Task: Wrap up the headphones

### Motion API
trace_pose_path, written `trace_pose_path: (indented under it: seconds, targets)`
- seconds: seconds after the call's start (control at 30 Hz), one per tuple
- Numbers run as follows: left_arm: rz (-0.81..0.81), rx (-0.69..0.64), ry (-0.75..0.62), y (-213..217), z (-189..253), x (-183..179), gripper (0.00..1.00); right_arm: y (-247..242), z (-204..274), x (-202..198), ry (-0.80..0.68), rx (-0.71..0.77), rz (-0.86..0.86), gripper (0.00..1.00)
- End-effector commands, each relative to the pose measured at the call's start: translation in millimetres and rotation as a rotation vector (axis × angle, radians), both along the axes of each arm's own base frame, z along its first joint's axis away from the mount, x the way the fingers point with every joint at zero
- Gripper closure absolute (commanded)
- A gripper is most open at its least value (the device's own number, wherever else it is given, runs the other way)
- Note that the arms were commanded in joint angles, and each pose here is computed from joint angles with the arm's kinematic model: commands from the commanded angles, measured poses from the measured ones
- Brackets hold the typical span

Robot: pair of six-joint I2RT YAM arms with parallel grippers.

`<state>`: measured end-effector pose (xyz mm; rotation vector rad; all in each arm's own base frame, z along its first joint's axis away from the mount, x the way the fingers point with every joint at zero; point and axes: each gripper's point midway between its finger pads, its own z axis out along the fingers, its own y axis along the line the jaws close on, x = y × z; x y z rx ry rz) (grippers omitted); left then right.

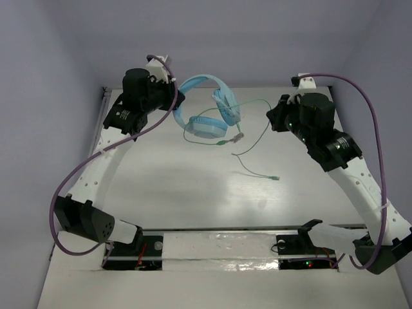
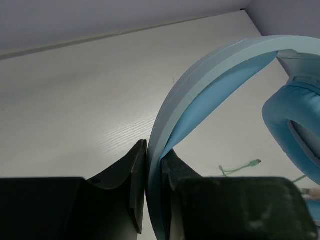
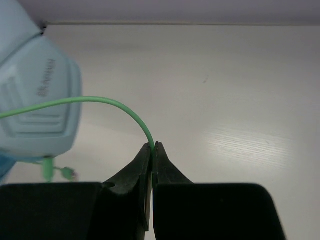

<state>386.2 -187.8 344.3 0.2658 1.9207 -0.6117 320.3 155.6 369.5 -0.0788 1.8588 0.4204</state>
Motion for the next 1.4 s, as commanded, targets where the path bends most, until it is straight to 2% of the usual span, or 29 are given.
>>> trace_pose_path:
  seconds: [0.0,0.07,0.13,0.33,0.47,0.63,0.7,0.83,0.97,1.2,1.37]
  targets:
    - [-0.051,-0.102,-0.102,-11.5,48.5,-5.2,1.00,-28.1,-9.6,4.5,0.026,-0.053,-0.151,1.00]
    - [-0.037,-0.093,-0.111,-8.0,50.8,-6.7,1.00,-31.0,1.4,3.7,-0.018,-0.043,-0.158,1.00]
    - [-0.065,-0.094,-0.091,-12.3,45.7,-8.8,1.00,-12.5,30.9,-0.4,-0.122,0.033,-0.051,1.00]
    - [-0.194,-0.091,0.054,-47.3,-11.0,-37.4,1.00,0.5,53.6,21.2,-0.159,0.007,-0.025,1.00]
    - [-0.153,-0.024,0.112,-49.5,-42.9,-37.2,1.00,14.5,68.2,22.3,-0.177,0.020,0.046,1.00]
    - [-0.113,0.031,0.160,-48.0,-68.6,-27.2,1.00,18.7,82.0,1.8,-0.215,0.057,0.117,1.00]
    - [-0.141,0.018,0.148,-54.7,-64.1,-30.1,1.00,7.7,75.5,9.2,-0.202,0.023,0.049,1.00]
    - [-0.190,0.014,0.127,-59.8,-53.1,-40.8,1.00,9.4,60.8,18.1,-0.169,0.007,0.034,1.00]
    - [-0.289,-0.053,0.087,-69.3,-32.3,-60.8,1.00,-0.1,19.5,44.9,-0.090,-0.064,-0.079,1.00]
    - [-0.326,-0.123,0.029,-55.7,-3.1,-73.8,1.00,-20.5,14.5,50.5,-0.130,0.036,-0.162,1.00]
    - [-0.267,-0.118,-0.002,-40.3,7.9,-65.7,1.00,-31.7,2.4,45.9,-0.137,0.086,-0.176,1.00]
